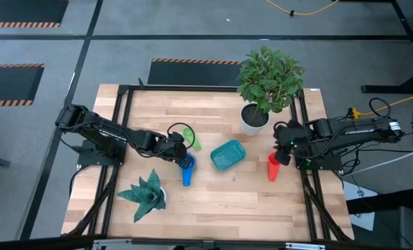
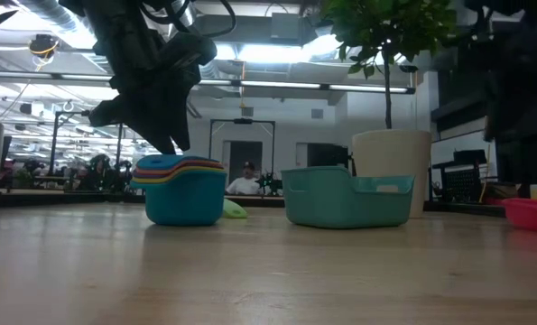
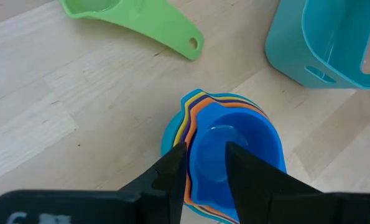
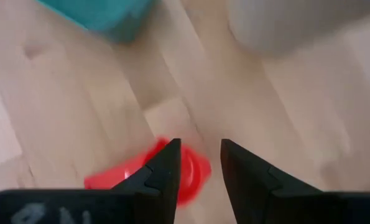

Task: Nest measuring cups in basket
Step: Stack the red measuring cup on top of the blue measuring cup

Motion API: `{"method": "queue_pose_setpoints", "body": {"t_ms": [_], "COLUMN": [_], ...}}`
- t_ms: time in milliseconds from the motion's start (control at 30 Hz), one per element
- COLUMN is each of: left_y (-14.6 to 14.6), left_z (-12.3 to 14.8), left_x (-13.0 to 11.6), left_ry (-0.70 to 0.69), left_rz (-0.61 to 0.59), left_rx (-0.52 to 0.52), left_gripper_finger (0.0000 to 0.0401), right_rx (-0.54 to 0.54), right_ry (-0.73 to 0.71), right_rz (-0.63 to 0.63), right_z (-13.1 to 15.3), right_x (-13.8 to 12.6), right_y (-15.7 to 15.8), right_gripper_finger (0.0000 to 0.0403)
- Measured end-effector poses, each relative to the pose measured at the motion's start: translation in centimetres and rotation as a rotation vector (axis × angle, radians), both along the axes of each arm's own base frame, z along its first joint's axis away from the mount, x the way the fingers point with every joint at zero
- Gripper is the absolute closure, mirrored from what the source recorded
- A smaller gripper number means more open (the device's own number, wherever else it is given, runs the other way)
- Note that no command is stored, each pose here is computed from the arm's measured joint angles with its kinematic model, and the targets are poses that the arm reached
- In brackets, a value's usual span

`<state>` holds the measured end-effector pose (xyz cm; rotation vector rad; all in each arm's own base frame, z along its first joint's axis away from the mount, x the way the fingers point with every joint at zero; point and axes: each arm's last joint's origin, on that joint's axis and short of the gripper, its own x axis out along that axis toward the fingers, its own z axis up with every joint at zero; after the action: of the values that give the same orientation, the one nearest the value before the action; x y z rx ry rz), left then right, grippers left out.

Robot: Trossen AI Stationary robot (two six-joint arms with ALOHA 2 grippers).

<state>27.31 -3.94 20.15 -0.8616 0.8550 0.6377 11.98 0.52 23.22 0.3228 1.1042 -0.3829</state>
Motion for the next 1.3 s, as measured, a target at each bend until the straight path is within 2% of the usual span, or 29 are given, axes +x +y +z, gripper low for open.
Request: {"method": "queue_pose_setpoints", "body": {"t_ms": [133, 233, 400, 500, 633, 733, 1300], "left_y": [0.0, 0.0, 0.0, 0.0, 0.0, 0.0, 0.0], "left_z": [0.0, 0.0, 0.0, 0.0, 0.0, 0.0, 0.0], "left_x": [0.0, 0.0, 0.0, 0.0, 0.0, 0.0, 0.0], "left_ry": [0.000, 0.000, 0.000, 0.001, 0.001, 0.001, 0.001], "left_rz": [0.000, 0.000, 0.000, 0.000, -0.001, -0.001, -0.001], "left_rx": [0.000, 0.000, 0.000, 0.000, 0.001, 0.001, 0.001], "left_gripper_finger": [0.0297, 0.0297, 0.0297, 0.0297, 0.0297, 0.0297, 0.0297], "right_rx": [0.038, 0.047, 0.053, 0.056, 0.143, 0.202, 0.101], "right_ry": [0.089, 0.099, 0.101, 0.109, 0.120, 0.131, 0.237], "right_rz": [-0.101, -0.131, -0.131, -0.129, -0.099, -0.083, -0.146], "right_z": [-0.3, -0.4, -0.5, -1.5, -3.8, -4.1, -5.4], "right_x": [-0.9, -1.1, -0.8, -0.6, -0.3, -0.1, 0.8], "right_y": [-0.1, -0.1, -0.1, 0.0, 0.3, 0.5, 0.3], "right_gripper_finger": [0.0285, 0.0285, 0.0285, 0.0285, 0.0285, 0.0285, 0.0285]}}
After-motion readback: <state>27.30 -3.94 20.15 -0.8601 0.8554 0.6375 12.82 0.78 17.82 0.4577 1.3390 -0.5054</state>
